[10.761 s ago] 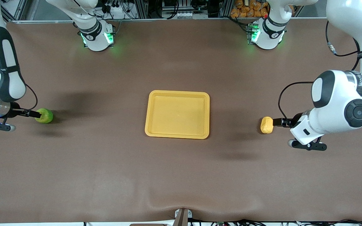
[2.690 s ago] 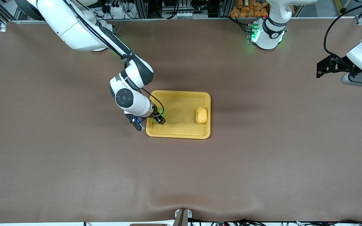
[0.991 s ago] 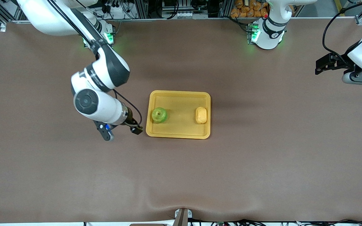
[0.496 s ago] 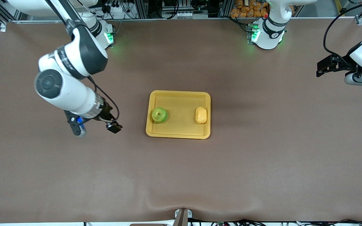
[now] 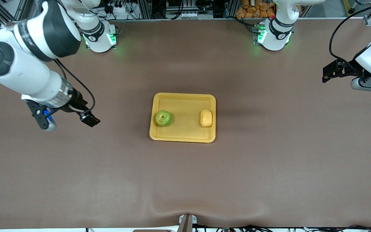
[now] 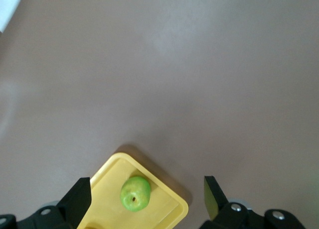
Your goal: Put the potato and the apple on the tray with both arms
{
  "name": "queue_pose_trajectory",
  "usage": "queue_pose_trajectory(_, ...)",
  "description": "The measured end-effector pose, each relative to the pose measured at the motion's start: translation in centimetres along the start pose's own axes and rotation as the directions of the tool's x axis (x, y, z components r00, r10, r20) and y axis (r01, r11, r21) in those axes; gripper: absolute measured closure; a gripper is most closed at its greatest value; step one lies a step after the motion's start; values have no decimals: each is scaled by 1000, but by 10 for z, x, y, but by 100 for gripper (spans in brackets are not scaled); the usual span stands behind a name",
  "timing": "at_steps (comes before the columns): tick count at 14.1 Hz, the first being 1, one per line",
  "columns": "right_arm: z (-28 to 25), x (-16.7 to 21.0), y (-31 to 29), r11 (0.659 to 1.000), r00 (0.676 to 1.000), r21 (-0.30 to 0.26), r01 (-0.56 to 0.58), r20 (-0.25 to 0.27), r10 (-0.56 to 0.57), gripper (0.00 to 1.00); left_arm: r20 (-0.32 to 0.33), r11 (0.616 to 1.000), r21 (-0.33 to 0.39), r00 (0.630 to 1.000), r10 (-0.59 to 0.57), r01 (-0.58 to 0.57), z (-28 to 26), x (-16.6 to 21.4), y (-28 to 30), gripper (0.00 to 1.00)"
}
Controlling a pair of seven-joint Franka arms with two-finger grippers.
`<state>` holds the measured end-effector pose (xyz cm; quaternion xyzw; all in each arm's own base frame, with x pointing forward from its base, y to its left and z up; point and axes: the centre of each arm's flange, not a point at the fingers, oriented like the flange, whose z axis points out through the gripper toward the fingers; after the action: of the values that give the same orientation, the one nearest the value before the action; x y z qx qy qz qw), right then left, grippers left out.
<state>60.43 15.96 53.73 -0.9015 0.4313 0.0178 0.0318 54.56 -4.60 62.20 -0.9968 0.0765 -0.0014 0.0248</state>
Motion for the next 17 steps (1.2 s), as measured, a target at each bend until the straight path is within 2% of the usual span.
queue_pose_trajectory(2,-18,18,16,998,998,2,64,-24,-64,0,-17,1000,1,1000,0,0,-7,1,0,0)
queue_pose_trajectory(3,-25,25,27,991,991,-22,133,-19,-133,0,-21,1000,1,1000,-2,2,-9,1,-1,0)
queue_pose_trajectory(5,-42,42,52,964,967,-73,256,13,-256,0,-26,1000,1,1000,-4,5,-11,1,-2,0)
queue_pose_trajectory(9,-79,80,97,910,916,-109,400,60,-396,0,-17,1000,0,1000,-5,5,-6,4,-3,0)
queue_pose_trajectory(14,-114,95,137,852,859,-111,511,90,-504,0,-9,1000,0,1000,-8,8,-2,6,-4,0)
queue_pose_trajectory(17,-137,90,156,840,847,-103,532,80,-526,0,9,1000,-2,1000,-10,10,1,5,-5,0)
